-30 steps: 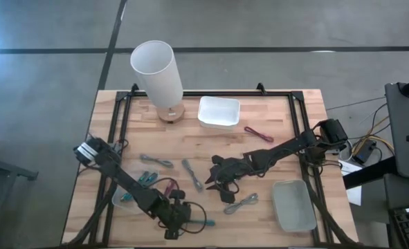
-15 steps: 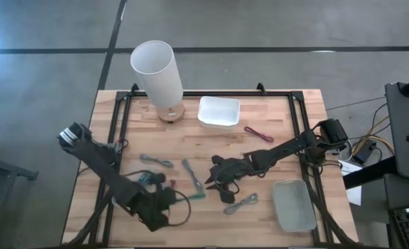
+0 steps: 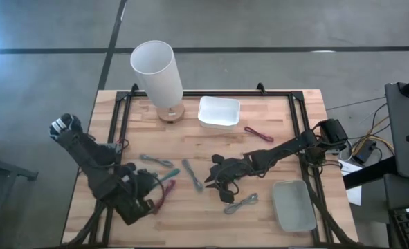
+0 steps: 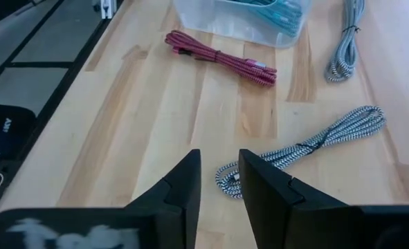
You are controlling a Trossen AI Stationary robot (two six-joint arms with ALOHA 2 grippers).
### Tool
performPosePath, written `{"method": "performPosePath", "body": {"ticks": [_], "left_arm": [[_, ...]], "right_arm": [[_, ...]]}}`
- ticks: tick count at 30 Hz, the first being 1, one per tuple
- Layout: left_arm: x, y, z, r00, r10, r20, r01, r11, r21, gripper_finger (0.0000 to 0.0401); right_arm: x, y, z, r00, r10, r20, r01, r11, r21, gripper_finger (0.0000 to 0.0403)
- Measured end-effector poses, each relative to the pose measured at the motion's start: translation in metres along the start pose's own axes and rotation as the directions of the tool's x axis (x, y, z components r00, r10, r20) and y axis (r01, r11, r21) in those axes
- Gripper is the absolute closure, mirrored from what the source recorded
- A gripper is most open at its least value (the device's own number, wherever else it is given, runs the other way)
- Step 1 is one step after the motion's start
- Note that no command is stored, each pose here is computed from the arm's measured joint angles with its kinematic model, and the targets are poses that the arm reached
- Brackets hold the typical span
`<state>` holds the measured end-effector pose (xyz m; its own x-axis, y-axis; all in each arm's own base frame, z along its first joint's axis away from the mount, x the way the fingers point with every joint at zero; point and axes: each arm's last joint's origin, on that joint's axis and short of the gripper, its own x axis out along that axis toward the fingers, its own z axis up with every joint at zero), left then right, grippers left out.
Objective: Pick & Place USB Port
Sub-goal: Put the blue black charger cable into the transparent bin
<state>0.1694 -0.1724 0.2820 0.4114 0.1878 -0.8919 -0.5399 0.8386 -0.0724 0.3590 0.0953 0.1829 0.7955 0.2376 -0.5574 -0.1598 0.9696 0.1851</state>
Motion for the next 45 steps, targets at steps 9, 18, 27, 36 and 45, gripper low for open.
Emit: {"method": "performPosePath", "body": {"ticks": [9, 18, 27, 36, 45], "left_arm": [[-0.015, 0.002, -0.036, 0.998, 0.015, -0.064, -0.027, 0.98, -0.196, 0.0395], [-0.008, 0.009, -0.068, 0.984, 0.112, -0.135, -0.146, 0.951, -0.272, 0.0394], [0.023, 0.018, -0.082, 0.977, 0.158, -0.143, -0.194, 0.938, -0.288, 0.0393], [0.042, 0.013, -0.092, 0.985, 0.051, -0.163, -0.1, 0.947, -0.305, 0.0392], [0.055, 0.019, -0.097, 0.985, 0.053, -0.162, -0.102, 0.945, -0.312, 0.0389]], "right_arm": [[0.0, 0.0, 0.0, 1.0, -0.005, 0.001, 0.005, 1.0, -0.001, 0.0316], [0.0, 0.0, 0.0, 1.0, -0.005, 0.001, 0.005, 1.0, -0.008, 0.0316], [0.0, 0.0, 0.0, 1.0, -0.004, 0.001, 0.004, 1.0, -0.008, 0.0323], [0.0, 0.0, 0.0, 1.0, -0.004, 0.001, 0.004, 1.0, -0.008, 0.0318], [0.0, 0.0, 0.0, 1.0, -0.004, 0.001, 0.004, 1.0, -0.008, 0.033]]}}
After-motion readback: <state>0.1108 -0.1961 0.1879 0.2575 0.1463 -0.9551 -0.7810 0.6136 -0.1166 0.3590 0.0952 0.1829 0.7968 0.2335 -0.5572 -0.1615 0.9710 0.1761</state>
